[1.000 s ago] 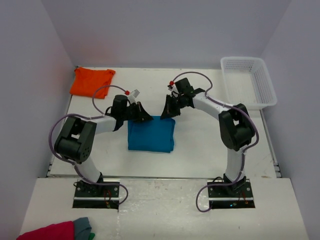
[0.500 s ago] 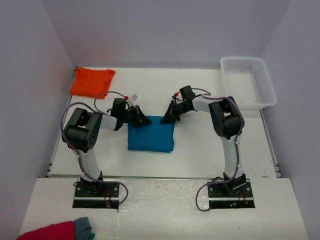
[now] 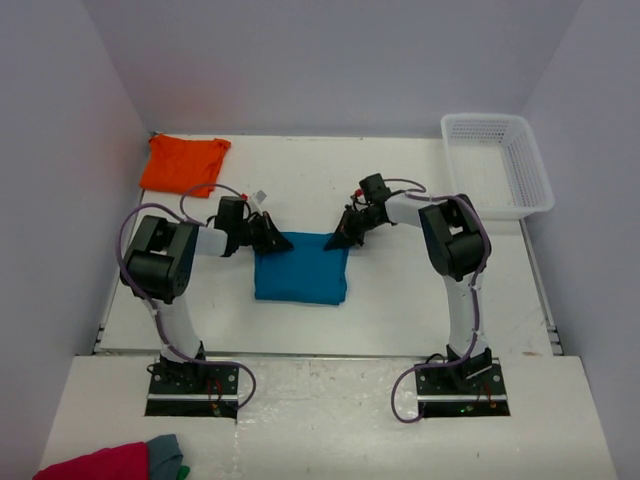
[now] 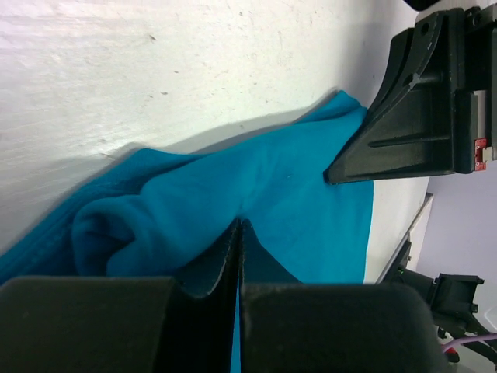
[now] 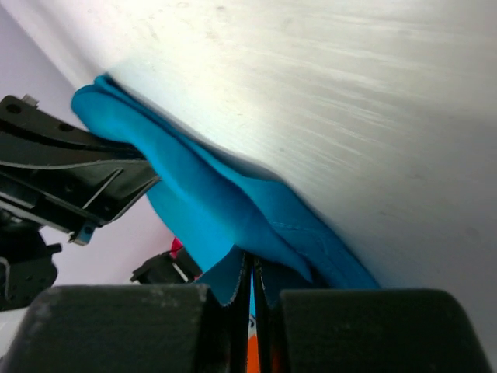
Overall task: Fold and stack the t-shirts
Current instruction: Smooth out wrinkles on the folded tshirt, then put the neatly folded tshirt into the corner of the board with the left arm
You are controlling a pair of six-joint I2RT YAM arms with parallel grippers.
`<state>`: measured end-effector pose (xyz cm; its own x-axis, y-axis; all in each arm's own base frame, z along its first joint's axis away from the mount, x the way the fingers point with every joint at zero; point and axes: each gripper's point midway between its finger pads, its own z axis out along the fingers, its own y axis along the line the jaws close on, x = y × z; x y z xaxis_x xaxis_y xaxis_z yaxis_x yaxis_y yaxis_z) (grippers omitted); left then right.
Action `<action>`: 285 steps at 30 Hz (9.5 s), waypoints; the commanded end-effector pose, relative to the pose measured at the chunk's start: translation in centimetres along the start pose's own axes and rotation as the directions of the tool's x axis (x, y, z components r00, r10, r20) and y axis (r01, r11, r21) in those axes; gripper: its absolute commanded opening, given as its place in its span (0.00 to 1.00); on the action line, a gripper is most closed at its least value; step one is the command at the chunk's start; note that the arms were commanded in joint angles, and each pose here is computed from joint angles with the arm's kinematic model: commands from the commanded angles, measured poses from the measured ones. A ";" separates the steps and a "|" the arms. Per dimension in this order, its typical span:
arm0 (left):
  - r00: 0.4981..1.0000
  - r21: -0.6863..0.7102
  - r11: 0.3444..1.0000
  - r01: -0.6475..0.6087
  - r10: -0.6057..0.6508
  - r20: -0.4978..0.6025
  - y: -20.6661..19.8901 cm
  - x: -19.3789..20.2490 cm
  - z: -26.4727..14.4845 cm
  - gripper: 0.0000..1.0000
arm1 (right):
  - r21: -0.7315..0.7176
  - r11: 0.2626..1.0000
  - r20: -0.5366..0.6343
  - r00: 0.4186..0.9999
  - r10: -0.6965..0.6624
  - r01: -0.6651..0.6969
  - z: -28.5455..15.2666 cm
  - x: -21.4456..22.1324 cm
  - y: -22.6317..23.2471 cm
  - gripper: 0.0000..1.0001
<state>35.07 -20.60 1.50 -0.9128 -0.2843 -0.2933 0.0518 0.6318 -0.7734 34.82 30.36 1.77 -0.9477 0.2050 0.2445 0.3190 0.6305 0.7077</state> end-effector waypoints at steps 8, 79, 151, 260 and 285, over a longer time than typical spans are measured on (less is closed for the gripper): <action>0.999 -0.120 0.993 0.019 -0.013 0.043 5.1 -0.3 -1.5 0.00 | 0.248 0.931 0.141 0.961 0.237 -0.266 -0.6 0.7 -6.6 0.00; 1.000 0.135 0.991 0.003 -0.003 -0.005 -1.4 9.5 -3.2 0.00 | -0.140 0.977 -0.229 0.955 -0.189 0.159 2.7 15.7 -0.9 0.00; 0.969 -0.348 0.909 -0.228 0.246 0.009 -1.2 -0.3 -10.7 0.79 | 0.222 0.615 0.332 0.535 -0.777 0.757 -20.4 20.3 9.0 0.42; 0.724 -0.573 0.591 -0.568 0.690 -0.005 -5.2 -19.6 -8.8 0.00 | 0.066 0.634 0.366 0.572 -0.734 0.771 -19.7 21.8 4.7 0.42; 0.416 -0.568 0.358 -0.741 0.909 0.031 -2.0 -32.9 -18.9 0.00 | 0.036 0.729 0.139 0.719 -0.682 0.684 -12.4 20.0 -0.5 0.42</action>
<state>55.60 1.34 18.53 -0.4830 0.3775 -0.7901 0.3933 0.8997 0.1894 15.91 23.92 14.66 -0.9009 -0.1561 -0.4049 -0.3972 0.6722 0.6248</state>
